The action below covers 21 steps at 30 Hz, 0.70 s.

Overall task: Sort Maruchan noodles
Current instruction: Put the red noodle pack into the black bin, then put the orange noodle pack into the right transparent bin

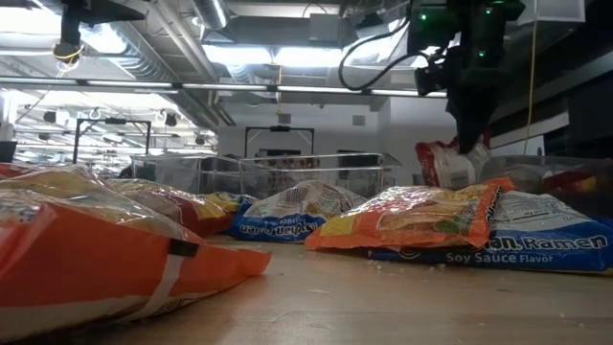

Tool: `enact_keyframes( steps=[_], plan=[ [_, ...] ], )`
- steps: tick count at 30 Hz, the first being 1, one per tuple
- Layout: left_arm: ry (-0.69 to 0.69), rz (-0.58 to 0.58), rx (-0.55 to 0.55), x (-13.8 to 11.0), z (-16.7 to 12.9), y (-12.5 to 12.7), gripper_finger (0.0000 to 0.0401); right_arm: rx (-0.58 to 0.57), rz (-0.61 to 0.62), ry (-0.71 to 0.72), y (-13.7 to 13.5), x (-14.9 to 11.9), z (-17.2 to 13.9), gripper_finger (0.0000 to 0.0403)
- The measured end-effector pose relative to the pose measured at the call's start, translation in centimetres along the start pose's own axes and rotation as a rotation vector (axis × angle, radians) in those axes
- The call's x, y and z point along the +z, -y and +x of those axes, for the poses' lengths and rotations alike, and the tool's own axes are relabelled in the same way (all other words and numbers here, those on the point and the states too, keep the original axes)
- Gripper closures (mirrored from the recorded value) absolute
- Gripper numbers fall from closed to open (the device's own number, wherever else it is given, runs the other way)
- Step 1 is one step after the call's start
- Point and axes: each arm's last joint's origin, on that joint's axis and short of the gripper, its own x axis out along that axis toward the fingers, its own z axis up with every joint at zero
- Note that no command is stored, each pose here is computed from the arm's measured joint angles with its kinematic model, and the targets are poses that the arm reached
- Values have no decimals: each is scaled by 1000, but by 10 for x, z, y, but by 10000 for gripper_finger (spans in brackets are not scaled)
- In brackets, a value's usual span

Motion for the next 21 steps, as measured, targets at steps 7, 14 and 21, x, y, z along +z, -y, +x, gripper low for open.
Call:
enact_keyframes(
  steps=[7, 14, 21],
  plan=[
    [4, -1, 13, 0, 0, 0, 260, -41, -28, 1, 1, 1, -2, 290],
    [4, -1, 13, 0, 0, 0, 260, -49, -56, 146, 5, 23, -52, 182],
    [2, -2, 7, 0, 0, 0, 260, 167, 88, 372, 2, 43, -109, 143]
  ],
)
